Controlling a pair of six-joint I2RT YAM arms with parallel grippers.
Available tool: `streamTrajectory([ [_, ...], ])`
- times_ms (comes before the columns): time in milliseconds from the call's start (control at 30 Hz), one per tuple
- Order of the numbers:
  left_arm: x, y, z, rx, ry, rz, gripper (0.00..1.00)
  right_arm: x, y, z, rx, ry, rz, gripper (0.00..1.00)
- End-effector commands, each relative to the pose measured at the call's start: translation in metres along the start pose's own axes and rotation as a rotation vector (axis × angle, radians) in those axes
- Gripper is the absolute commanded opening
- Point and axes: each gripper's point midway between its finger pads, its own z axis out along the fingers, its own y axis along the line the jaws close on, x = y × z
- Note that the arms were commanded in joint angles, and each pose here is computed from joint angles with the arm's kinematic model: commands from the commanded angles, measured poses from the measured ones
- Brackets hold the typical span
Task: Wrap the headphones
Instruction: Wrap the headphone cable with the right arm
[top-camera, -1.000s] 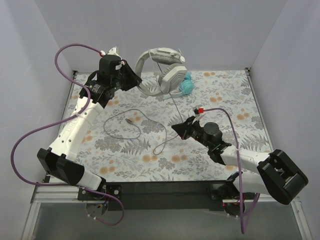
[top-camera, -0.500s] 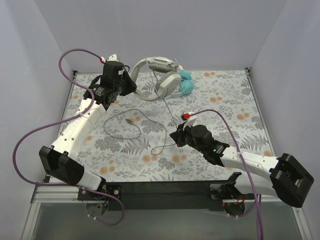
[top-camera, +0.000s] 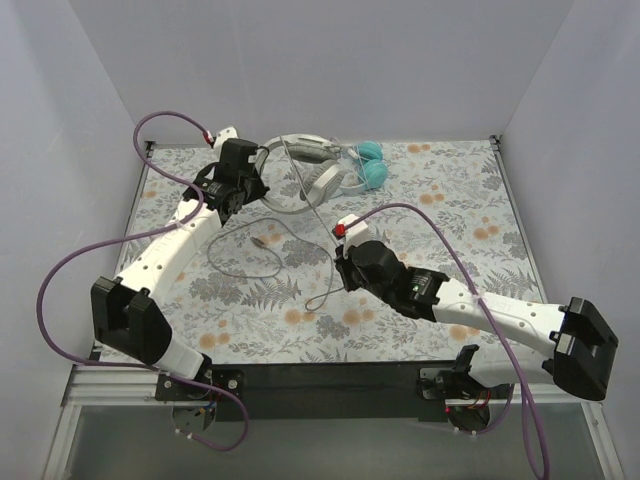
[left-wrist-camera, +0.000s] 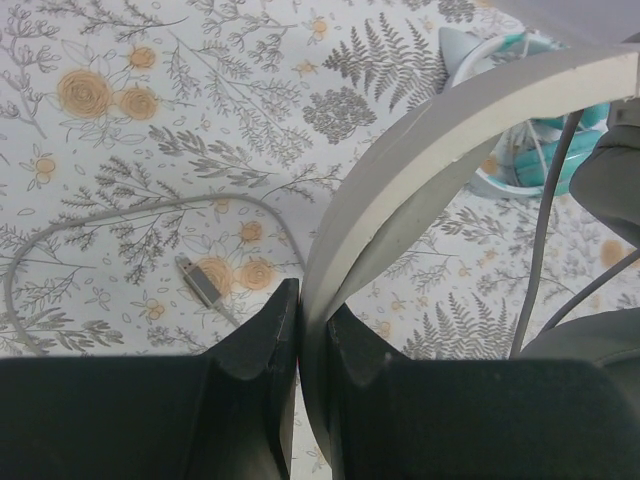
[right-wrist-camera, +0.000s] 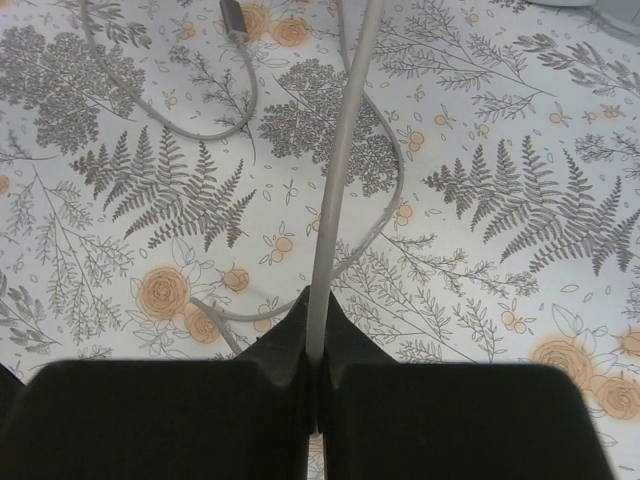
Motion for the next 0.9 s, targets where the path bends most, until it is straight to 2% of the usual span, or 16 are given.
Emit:
streamTrajectory([
  [0, -0.026, -0.004, 0.001, -0.010, -0.122, -0.042, 0.00, -0.006, -0.010, -0.003, 0.078, 0.038, -0.097, 0.01],
  [333, 0.017, -0.004, 0.013, -0.147, -0.091, 0.125, 0.00, -0.051, -0.022, -0.008, 0.204, -0.011, -0.201, 0.01],
  [733, 0.050, -0.016, 0.009, -0.194, -0.069, 0.263, 0.00, -0.089, -0.040, -0.017, 0.340, -0.082, -0.236, 0.01],
  [767, 0.054, -0.018, 0.008, -0.194, -0.063, 0.278, 0.00, -0.093, -0.042, -0.018, 0.354, -0.091, -0.234, 0.03],
  [800, 0.056, -0.020, 0.006, -0.204, -0.070, 0.299, 0.00, -0.101, -0.044, -0.021, 0.373, -0.112, -0.230, 0.11],
  [867, 0.057, -0.020, 0.005, -0.203, -0.068, 0.304, 0.00, -0.104, -0.044, -0.021, 0.374, -0.121, -0.224, 0.11],
])
